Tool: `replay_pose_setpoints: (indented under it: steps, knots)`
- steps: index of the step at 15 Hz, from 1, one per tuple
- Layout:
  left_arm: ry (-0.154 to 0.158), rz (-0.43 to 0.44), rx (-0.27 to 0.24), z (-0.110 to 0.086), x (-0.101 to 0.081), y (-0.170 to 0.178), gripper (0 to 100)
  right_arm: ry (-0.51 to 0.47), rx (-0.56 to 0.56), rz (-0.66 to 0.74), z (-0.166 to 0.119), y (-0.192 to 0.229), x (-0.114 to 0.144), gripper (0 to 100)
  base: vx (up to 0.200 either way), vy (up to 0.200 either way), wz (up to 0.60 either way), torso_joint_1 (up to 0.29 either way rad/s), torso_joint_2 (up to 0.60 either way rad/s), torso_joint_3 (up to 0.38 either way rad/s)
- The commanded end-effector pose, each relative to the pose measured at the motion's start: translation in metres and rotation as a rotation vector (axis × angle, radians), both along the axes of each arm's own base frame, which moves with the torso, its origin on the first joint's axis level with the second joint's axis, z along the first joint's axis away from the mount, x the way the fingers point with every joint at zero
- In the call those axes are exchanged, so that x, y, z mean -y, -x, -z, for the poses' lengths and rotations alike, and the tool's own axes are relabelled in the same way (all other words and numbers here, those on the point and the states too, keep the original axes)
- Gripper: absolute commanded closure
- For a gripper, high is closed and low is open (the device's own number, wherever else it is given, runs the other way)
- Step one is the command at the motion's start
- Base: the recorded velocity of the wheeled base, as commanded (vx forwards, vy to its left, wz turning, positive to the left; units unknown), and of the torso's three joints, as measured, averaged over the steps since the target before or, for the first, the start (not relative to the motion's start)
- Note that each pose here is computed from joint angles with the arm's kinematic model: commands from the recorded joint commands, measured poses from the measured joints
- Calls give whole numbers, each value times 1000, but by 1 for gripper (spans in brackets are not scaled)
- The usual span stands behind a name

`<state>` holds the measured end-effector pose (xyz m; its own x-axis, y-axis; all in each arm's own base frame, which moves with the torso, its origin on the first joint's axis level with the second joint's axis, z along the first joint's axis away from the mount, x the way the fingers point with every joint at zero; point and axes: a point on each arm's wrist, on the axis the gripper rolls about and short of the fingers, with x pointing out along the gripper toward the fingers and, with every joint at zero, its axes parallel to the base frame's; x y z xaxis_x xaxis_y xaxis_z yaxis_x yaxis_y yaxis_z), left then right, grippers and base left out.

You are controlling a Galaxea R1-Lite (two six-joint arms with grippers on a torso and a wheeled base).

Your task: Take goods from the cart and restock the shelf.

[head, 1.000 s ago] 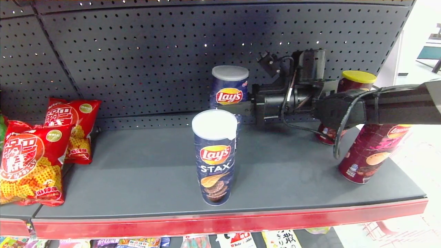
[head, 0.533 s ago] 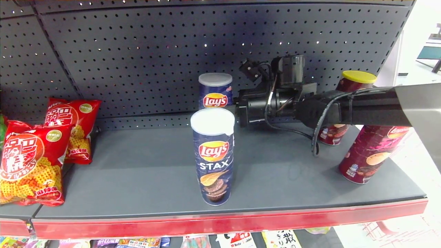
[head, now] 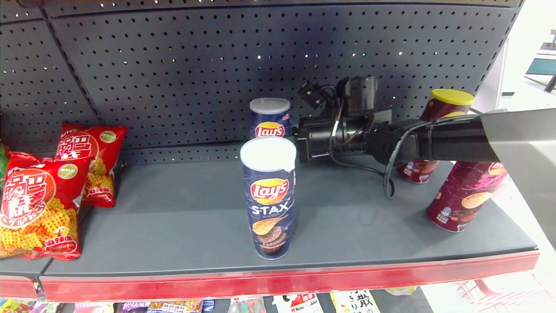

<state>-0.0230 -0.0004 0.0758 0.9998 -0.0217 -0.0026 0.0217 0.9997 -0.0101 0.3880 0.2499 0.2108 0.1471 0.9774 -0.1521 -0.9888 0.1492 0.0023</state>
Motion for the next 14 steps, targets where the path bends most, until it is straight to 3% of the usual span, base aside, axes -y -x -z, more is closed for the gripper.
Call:
replay_pose_setpoints:
  steps: [1, 5, 6, 14]
  knots:
    - [1, 0, -1, 0, 0, 0, 0, 0, 1, 0, 1, -1, 0, 100, 0, 0, 0, 0, 0, 0]
    - [1, 0, -1, 0, 0, 0, 0, 1, 3, 0, 1, -1, 0, 100, 0, 0, 0, 0, 0, 0]
    - [1, 0, -1, 0, 0, 0, 0, 2, 2, -2, 2, 0, 0, 0, 0, 0, 0, 0, 0, 0]
    - [1, 0, -1, 0, 0, 0, 0, 5, 1, -7, -2, 7, 2, 0, 0, 0, 0, 0, 0, 0]
